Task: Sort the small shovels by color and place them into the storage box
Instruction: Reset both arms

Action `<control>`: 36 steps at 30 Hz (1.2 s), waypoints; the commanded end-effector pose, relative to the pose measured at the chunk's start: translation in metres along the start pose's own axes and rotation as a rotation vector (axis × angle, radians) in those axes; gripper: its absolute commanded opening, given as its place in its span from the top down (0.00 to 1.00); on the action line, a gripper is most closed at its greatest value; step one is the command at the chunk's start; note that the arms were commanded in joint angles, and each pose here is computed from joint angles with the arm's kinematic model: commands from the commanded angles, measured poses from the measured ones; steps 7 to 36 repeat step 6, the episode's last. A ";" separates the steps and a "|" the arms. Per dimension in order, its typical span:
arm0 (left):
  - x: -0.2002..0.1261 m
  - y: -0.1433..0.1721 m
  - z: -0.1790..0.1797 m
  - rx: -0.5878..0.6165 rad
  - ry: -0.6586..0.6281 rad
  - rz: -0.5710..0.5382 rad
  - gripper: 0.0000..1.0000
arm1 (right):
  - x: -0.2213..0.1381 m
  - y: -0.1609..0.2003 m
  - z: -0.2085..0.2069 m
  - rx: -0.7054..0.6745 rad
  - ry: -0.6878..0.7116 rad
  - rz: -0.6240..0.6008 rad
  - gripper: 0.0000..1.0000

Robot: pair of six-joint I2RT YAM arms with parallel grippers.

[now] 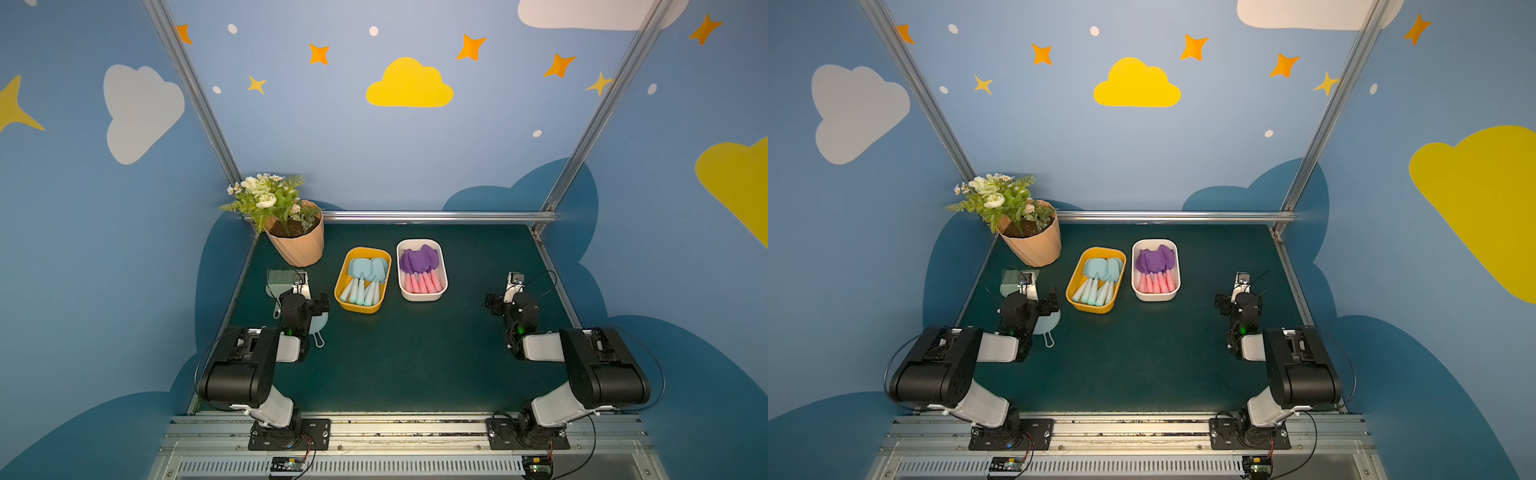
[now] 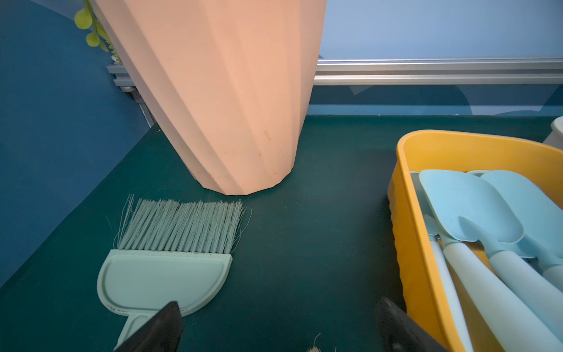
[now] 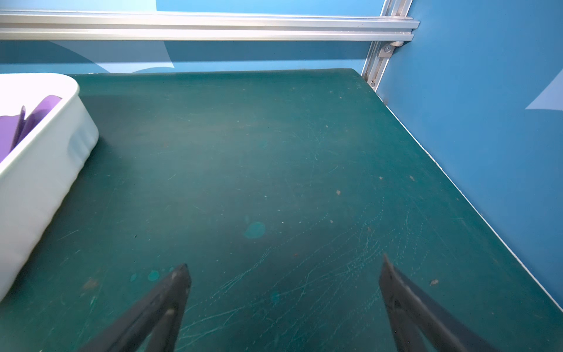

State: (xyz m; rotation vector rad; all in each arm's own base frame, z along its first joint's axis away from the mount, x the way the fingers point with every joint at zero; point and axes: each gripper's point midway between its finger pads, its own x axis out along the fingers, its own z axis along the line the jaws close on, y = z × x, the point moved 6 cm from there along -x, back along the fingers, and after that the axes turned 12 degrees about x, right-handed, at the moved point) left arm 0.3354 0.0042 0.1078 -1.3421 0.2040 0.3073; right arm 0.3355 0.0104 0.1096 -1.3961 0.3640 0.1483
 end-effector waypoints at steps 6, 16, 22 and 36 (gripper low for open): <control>0.001 0.002 0.001 0.008 0.002 0.005 0.00 | 0.000 -0.004 0.000 0.005 -0.007 -0.024 0.02; 0.001 0.002 0.001 0.008 0.002 0.005 0.00 | 0.000 -0.004 0.000 0.005 -0.007 -0.024 0.02; 0.001 0.002 0.001 0.008 0.002 0.005 0.00 | 0.000 -0.004 0.000 0.005 -0.007 -0.024 0.02; 0.001 0.002 0.001 0.008 0.002 0.005 0.00 | 0.000 -0.004 0.000 0.005 -0.007 -0.024 0.02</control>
